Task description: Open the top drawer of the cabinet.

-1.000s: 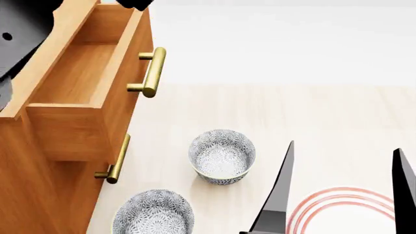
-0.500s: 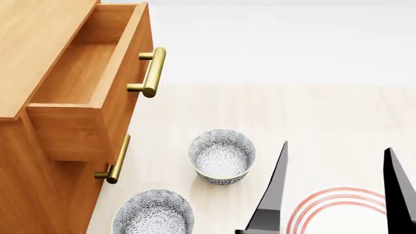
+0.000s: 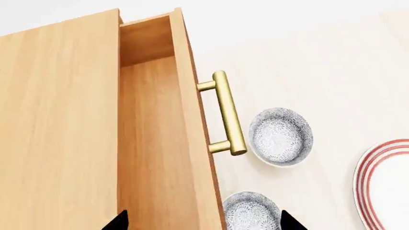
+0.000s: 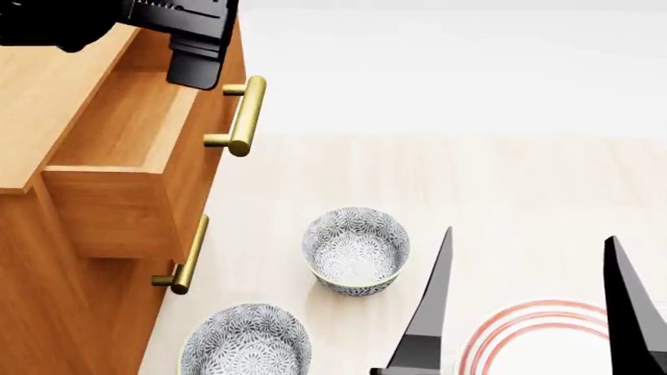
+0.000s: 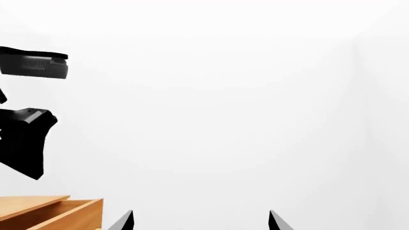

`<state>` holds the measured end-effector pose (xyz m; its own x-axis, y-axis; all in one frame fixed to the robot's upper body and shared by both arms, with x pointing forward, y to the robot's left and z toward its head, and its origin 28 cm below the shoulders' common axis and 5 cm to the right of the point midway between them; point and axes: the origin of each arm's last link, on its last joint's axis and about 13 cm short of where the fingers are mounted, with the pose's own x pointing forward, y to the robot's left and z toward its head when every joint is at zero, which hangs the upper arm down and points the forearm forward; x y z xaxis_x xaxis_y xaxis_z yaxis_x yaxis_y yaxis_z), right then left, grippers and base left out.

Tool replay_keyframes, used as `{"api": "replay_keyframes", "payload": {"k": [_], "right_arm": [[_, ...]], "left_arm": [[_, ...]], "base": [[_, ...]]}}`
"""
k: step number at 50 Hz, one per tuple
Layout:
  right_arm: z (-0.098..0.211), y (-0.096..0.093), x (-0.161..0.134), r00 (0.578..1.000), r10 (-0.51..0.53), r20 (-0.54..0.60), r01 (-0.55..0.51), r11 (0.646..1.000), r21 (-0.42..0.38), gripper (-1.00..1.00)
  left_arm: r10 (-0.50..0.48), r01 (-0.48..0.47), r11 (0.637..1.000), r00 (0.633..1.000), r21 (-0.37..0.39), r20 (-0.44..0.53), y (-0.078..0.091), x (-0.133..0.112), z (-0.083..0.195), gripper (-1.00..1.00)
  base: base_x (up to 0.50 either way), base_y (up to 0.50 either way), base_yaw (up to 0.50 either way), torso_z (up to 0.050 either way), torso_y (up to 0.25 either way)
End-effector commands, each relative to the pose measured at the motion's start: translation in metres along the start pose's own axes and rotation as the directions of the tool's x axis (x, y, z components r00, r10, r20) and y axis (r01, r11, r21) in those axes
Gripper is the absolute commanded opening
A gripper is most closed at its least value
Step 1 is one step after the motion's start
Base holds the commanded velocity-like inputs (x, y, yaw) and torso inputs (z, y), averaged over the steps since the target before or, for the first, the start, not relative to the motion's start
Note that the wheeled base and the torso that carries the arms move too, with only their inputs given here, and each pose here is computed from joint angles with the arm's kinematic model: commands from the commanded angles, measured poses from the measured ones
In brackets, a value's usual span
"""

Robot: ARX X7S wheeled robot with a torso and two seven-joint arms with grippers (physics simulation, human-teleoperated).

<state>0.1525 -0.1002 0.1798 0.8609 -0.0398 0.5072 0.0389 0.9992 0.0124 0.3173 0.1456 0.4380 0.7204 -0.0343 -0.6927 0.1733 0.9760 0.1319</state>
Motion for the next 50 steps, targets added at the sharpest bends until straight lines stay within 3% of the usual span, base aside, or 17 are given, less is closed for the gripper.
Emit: {"api": "replay_keyframes", "payload": {"k": [1, 6, 10, 16, 18, 50], "right_arm": [[0.0, 0.001, 0.0, 1.0, 0.005, -0.003, -0.005, 1.0, 0.002, 1.0], [0.001, 0.0, -0.001, 1.0, 0.003, -0.002, -0.003, 1.0, -0.001, 1.0], [0.001, 0.0, -0.001, 1.0, 0.002, -0.002, -0.002, 1.0, -0.001, 1.0], [0.002, -0.001, 0.0, 1.0, 0.001, -0.002, -0.001, 1.0, -0.001, 1.0], [0.002, -0.001, 0.0, 1.0, 0.0, -0.002, 0.0, 1.0, 0.0, 1.0], [0.002, -0.003, -0.001, 1.0, -0.005, 0.0, 0.005, 1.0, 0.001, 1.0]], "left_arm": [[-0.051, 0.044, 0.996, 0.994, -0.076, -0.095, 0.001, 0.004, -0.004, 1.0], [-0.097, 0.075, 0.981, 0.989, -0.18, -0.114, 0.002, 0.014, -0.005, 1.0], [-0.129, 0.106, 0.976, 0.985, -0.192, -0.111, 0.001, 0.015, -0.005, 1.0], [-0.149, 0.128, 0.972, 0.984, -0.198, -0.093, -0.001, 0.022, -0.006, 1.0], [-0.138, 0.124, 0.978, 0.988, -0.169, -0.07, -0.002, 0.023, -0.006, 1.0], [-0.105, 0.088, 0.982, 0.99, -0.167, -0.093, 0.0, 0.068, -0.021, 1.0]], "base": [[0.0, 0.0, 0.0, 0.0, 0.0], [0.0, 0.0, 0.0, 0.0, 0.0], [0.0, 0.0, 0.0, 0.0, 0.0], [0.0, 0.0, 0.0, 0.0, 0.0], [0.0, 0.0, 0.0, 0.0, 0.0], [0.0, 0.0, 0.0, 0.0, 0.0]]}}
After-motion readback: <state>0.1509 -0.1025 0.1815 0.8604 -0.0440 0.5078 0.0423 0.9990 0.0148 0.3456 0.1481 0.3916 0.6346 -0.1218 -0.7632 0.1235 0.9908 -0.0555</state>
